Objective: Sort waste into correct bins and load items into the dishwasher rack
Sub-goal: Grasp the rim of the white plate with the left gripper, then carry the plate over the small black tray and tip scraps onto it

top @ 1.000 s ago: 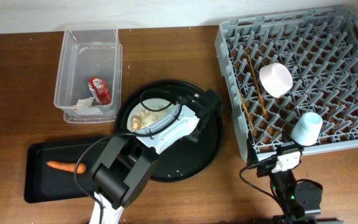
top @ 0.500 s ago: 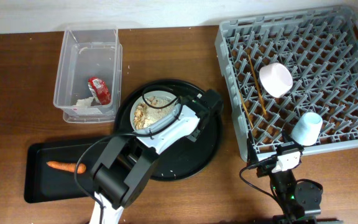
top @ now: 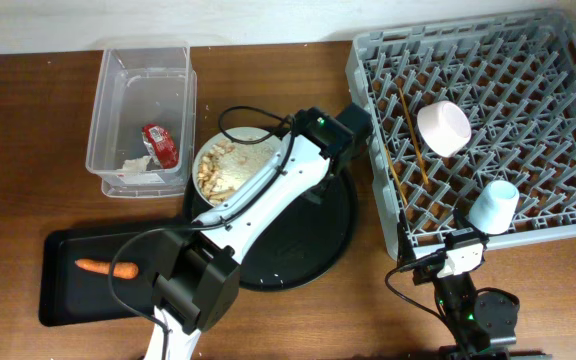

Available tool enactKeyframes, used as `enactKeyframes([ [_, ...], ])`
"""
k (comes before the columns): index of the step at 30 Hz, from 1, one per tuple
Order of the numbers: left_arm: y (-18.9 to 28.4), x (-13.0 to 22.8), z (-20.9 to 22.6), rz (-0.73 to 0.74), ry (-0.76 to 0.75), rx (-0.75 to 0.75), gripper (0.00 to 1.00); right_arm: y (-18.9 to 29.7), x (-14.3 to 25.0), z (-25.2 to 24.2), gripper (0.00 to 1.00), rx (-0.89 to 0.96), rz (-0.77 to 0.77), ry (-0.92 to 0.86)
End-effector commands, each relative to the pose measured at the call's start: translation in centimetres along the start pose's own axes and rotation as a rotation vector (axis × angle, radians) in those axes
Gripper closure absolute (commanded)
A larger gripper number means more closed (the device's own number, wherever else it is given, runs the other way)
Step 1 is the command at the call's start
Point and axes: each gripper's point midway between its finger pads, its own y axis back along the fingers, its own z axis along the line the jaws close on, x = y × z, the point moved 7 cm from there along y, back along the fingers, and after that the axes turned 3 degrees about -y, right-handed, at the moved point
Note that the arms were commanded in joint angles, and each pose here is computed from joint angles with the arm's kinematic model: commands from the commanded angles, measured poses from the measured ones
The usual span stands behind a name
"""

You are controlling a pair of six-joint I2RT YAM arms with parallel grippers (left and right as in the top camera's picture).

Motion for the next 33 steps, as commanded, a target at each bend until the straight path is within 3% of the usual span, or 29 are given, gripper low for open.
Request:
enactKeyframes([
  [1,1.8,1.3,1.9,0.009,0.111,-0.093,1.00,0.0,0.2,0.0,0.02,-0.002,0.002,-0.008],
  [8,7.0,5.6,9.1,-0.018,0.414,-0.057,1.00,0.0,0.2,0.0,0.02,-0.002,0.002,-0.008],
  [14,4.2,8.3,15.4,0.118,0.650,0.000,1.00,0.0,0.2,0.0,0.02,-0.002,0.002,-0.008],
  [18,0.6,10.8,17.1,0.160,0.787,0.056,1.00,0.0,0.2,0.0,0.02,-0.003,0.002,-0.008],
  [26,-3.9,15.6,18.8,-0.015,0.997,0.453,1.00,0.0,0.2,0.0,0.02,-0.002,0.002,-0.008],
  [33,-3.5,16.0,18.6,-0.156,1.034,0.537,1.00,0.0,0.2,0.0,0.02,-0.002,0.002,-0.008],
])
